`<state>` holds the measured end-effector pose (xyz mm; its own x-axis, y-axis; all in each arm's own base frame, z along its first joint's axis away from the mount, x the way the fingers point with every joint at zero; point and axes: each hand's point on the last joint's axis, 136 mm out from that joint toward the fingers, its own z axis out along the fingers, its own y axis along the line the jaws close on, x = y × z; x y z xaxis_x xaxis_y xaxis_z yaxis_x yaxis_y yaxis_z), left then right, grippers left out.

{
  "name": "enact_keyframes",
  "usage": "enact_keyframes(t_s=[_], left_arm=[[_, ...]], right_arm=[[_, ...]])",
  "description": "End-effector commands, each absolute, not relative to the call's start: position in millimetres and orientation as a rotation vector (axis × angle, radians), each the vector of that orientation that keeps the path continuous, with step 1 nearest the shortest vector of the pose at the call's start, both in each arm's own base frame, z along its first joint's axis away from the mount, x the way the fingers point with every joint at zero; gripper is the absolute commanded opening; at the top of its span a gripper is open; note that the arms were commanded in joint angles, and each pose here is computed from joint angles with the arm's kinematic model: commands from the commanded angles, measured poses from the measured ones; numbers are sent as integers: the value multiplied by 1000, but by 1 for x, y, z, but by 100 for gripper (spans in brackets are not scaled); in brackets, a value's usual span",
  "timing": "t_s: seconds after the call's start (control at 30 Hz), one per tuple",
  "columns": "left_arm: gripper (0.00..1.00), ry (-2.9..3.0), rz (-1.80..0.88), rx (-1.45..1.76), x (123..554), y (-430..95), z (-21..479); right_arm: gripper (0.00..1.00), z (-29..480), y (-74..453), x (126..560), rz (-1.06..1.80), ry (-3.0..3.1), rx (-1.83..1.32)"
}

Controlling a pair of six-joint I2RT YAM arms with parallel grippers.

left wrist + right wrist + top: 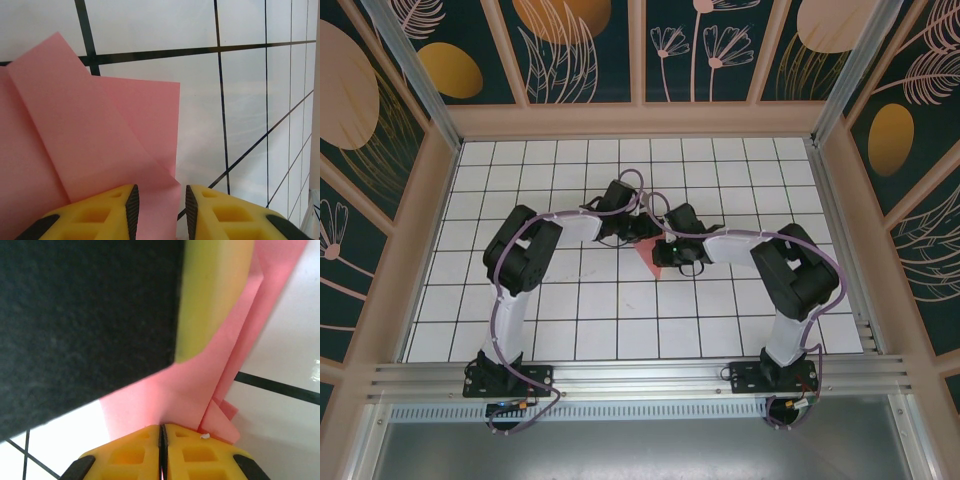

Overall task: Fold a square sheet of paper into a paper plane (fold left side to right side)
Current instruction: Fourth fold the wing at the center of the table.

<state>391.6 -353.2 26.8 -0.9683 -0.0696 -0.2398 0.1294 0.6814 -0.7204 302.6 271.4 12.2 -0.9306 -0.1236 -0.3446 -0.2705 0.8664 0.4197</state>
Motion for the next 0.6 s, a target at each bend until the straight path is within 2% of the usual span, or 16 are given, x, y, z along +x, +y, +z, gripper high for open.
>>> enact_keyframes(t_s=[0.0, 0.57], left_arm=[[35, 2642, -962, -63, 430, -314, -1], [36, 2613, -913, -103, 481, -300, -4]], right_arm=[[13, -61, 202, 234, 260, 3101, -304], [12, -65, 199, 226, 251, 3124, -321]])
